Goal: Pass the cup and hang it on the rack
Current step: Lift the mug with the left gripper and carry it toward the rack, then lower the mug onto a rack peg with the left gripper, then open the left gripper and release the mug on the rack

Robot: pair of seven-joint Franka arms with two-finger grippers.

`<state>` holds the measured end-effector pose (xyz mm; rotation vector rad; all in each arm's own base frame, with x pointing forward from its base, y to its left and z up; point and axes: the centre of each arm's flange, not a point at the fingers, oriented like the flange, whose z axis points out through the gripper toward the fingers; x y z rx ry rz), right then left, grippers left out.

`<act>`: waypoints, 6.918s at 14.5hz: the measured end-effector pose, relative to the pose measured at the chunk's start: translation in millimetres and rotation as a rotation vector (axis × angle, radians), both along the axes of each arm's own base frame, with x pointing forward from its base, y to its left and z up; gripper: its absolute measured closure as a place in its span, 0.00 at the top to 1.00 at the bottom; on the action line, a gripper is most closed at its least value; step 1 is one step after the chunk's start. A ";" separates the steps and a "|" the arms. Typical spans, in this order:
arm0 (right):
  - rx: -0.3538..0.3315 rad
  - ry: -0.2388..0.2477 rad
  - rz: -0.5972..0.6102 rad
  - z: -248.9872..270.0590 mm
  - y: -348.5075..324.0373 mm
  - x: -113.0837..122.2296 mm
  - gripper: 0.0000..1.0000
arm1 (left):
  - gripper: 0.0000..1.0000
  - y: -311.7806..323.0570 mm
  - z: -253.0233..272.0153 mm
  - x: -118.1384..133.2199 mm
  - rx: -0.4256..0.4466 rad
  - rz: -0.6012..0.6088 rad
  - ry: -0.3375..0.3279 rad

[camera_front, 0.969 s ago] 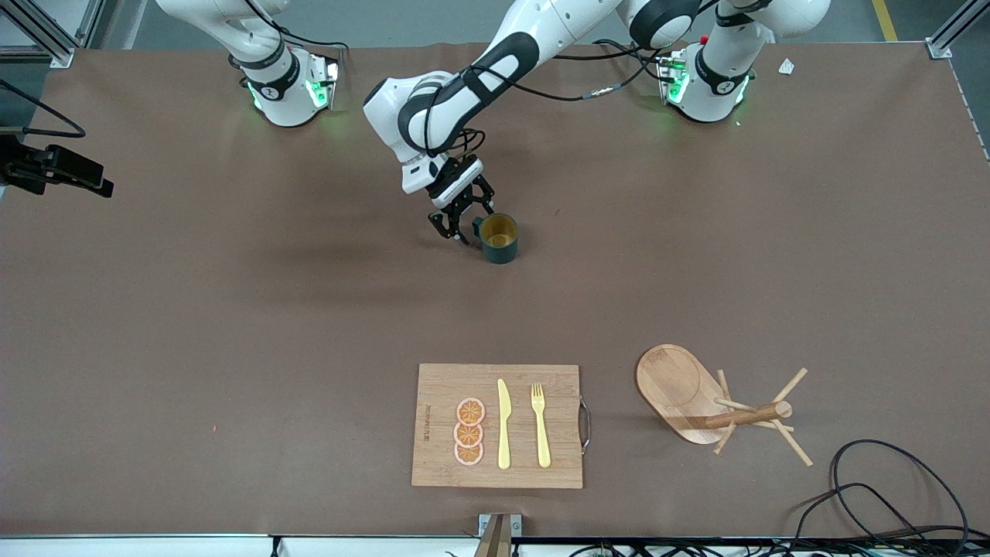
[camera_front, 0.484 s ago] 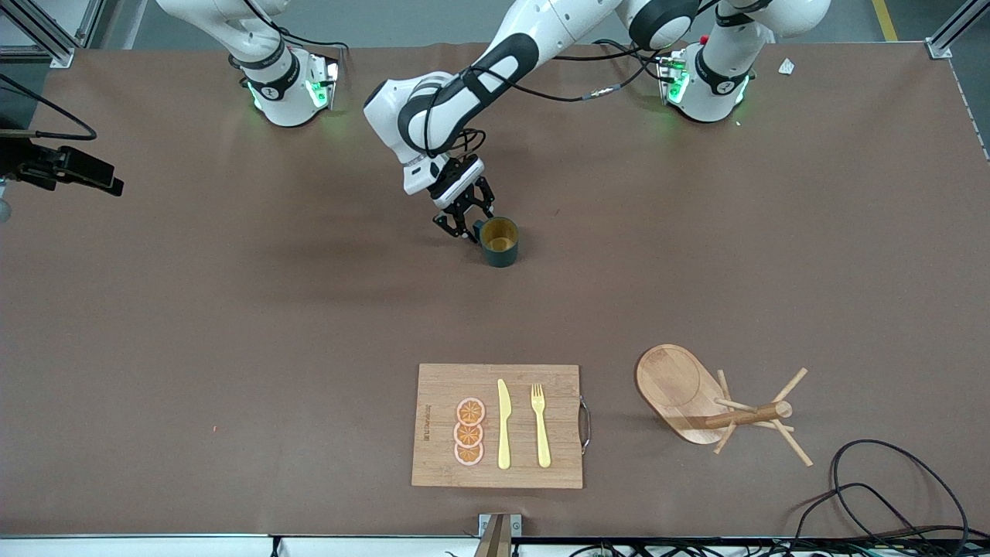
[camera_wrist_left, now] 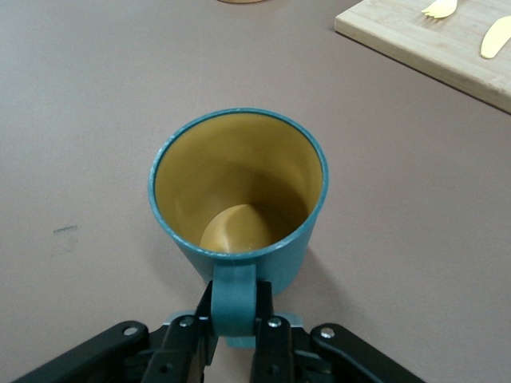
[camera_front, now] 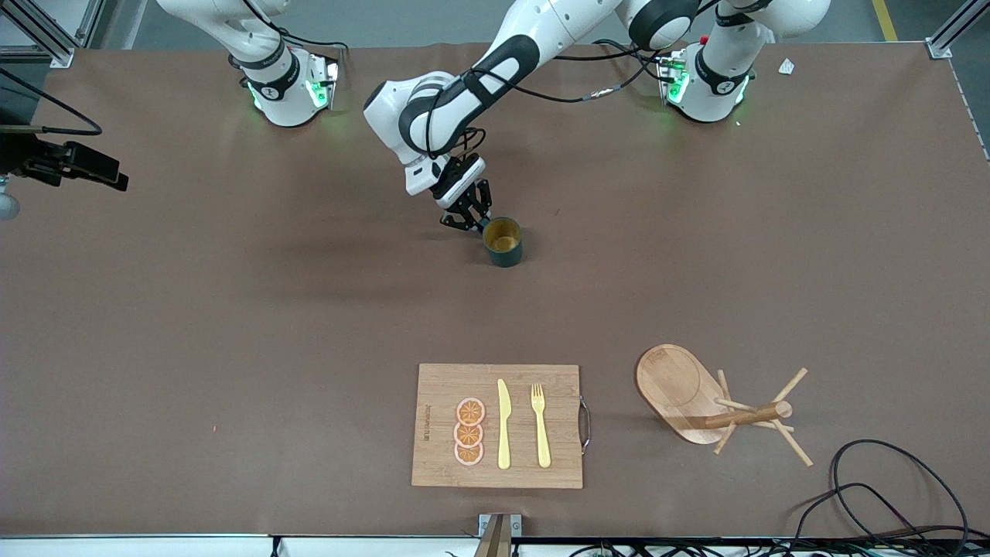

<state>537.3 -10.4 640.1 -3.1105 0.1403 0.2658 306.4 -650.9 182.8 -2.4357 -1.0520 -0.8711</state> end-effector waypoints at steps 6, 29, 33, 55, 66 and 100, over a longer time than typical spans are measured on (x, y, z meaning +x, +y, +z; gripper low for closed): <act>0.002 -0.019 0.001 17.6 0.0 -21.1 1.00 | 0.21 15.5 101.0 49.6 -0.074 0.069 0.042; 0.002 -0.083 0.007 45.0 2.9 -41.9 1.00 | 0.21 399.8 423.7 320.1 -0.913 0.253 0.358; 0.002 -0.083 0.012 44.7 5.3 -41.7 1.00 | 0.21 448.7 423.0 348.5 -1.130 0.231 0.365; 0.003 -0.078 0.030 42.5 14.4 -41.6 1.00 | 0.21 546.6 256.3 438.4 -1.543 0.314 0.439; 0.003 -0.075 0.030 41.8 14.4 -41.7 1.00 | 0.21 583.7 224.6 446.8 -1.560 0.361 0.431; 0.003 -0.072 0.030 41.2 14.1 -41.9 1.00 | 0.50 621.1 204.7 451.6 -1.615 0.415 0.415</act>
